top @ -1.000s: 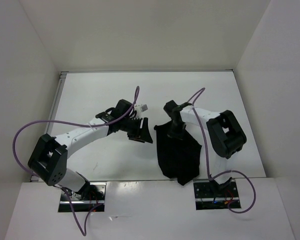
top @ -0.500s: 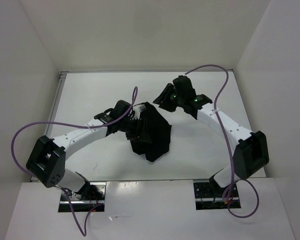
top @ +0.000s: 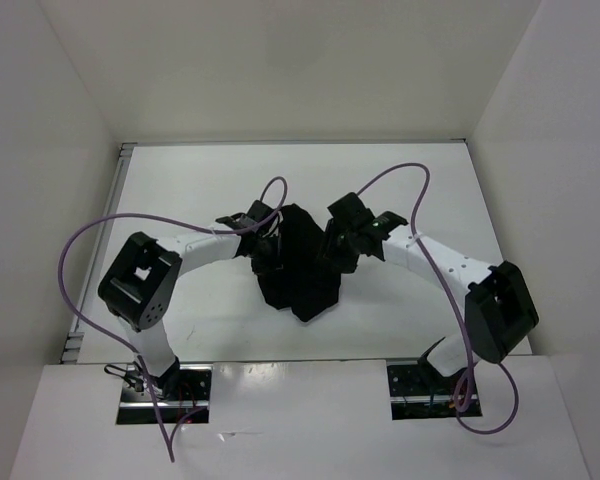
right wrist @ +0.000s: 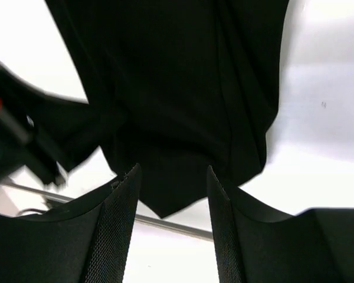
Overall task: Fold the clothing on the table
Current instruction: Move the skirt to the center of the board
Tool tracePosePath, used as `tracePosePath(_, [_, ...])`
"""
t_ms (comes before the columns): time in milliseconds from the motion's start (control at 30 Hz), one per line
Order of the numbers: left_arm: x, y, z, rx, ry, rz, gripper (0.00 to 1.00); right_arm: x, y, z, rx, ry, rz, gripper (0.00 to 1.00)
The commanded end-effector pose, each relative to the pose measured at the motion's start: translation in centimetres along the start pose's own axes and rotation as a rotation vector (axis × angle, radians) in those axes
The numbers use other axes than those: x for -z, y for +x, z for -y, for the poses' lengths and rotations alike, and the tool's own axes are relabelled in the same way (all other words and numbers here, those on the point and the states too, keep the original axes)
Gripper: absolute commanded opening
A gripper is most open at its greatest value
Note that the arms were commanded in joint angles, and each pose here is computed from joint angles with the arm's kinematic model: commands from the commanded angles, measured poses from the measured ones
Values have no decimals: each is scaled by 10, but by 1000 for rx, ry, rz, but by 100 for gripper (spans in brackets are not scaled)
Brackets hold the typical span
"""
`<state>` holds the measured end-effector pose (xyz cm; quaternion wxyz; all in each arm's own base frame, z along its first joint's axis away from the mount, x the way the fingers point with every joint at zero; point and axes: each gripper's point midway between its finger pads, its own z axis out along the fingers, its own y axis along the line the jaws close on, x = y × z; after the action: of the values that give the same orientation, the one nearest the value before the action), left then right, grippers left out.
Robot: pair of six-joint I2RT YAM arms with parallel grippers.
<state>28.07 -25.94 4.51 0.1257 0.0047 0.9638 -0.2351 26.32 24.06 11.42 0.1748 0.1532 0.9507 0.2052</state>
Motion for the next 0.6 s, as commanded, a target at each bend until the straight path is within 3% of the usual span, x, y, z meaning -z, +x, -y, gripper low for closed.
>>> tracePosePath(0, [-13, -5, -16, 42, -86, 9, 8, -8, 14, 14, 47, 94, -24, 55])
tracePosePath(367, [-25, 6, -23, 68, -89, -27, 5, -48, 68, 42, 95, 195, -195, 52])
tracePosePath(567, [-25, 6, -23, 68, -89, -27, 5, -69, 85, 58, 108, 237, -254, 40])
